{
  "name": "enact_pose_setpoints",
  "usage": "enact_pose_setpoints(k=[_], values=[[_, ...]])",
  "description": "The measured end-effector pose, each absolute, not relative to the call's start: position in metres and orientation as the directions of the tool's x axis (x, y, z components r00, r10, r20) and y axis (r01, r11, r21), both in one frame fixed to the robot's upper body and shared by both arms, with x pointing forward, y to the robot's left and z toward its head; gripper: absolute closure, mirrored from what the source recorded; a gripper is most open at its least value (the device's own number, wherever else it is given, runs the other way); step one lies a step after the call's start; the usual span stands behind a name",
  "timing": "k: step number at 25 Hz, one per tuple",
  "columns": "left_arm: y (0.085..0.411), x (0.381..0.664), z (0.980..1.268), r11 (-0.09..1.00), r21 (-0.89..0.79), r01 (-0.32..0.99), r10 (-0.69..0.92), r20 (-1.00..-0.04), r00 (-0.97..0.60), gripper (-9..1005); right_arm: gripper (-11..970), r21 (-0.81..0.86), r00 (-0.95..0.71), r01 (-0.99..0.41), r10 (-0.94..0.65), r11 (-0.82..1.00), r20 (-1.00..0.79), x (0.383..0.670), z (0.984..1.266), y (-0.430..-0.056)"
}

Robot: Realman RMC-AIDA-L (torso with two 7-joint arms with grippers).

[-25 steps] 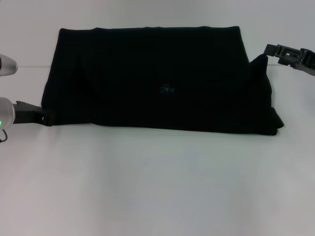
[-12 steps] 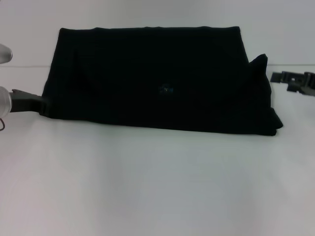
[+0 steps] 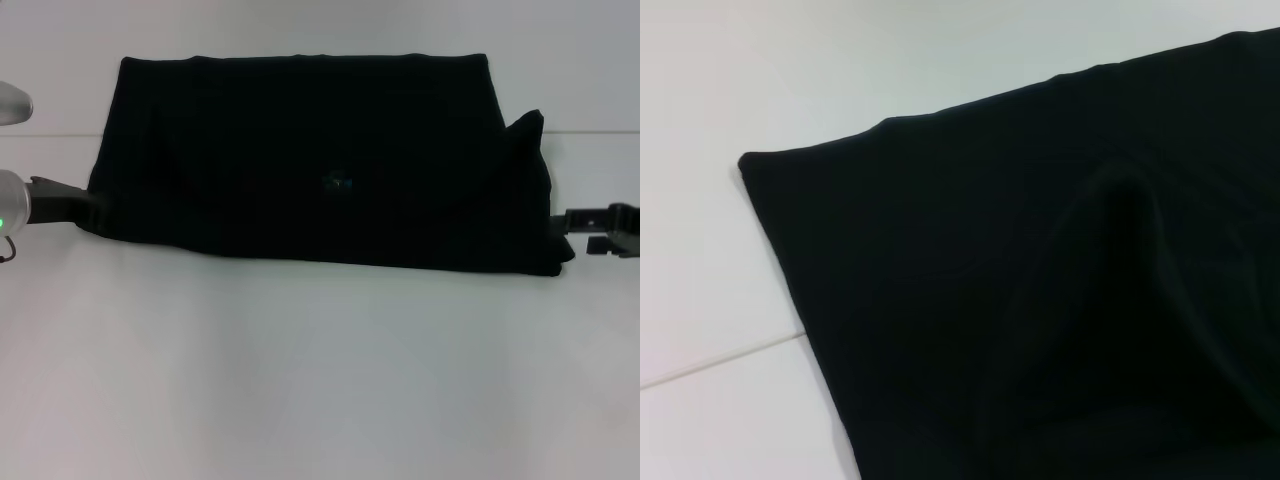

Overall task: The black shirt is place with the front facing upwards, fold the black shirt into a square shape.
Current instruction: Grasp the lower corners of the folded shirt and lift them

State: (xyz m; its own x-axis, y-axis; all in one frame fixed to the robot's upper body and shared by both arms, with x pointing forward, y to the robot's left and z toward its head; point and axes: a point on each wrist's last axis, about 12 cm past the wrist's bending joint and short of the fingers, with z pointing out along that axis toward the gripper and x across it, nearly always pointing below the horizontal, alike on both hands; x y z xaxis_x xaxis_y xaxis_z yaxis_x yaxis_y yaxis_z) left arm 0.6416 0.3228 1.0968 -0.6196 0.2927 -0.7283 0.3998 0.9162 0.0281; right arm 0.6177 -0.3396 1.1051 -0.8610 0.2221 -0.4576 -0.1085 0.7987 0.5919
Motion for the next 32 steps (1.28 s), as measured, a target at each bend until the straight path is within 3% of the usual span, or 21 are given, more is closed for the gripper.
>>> enact_pose_setpoints(k=[32], values=[[0.322, 0.639, 1.093, 0.914, 0.022, 0.404, 0.294, -0.723, -0.626, 996, 130, 0.548, -0.867, -0.094, 0.202, 0.831, -0.455, 0.621, 1.078, -0.307]])
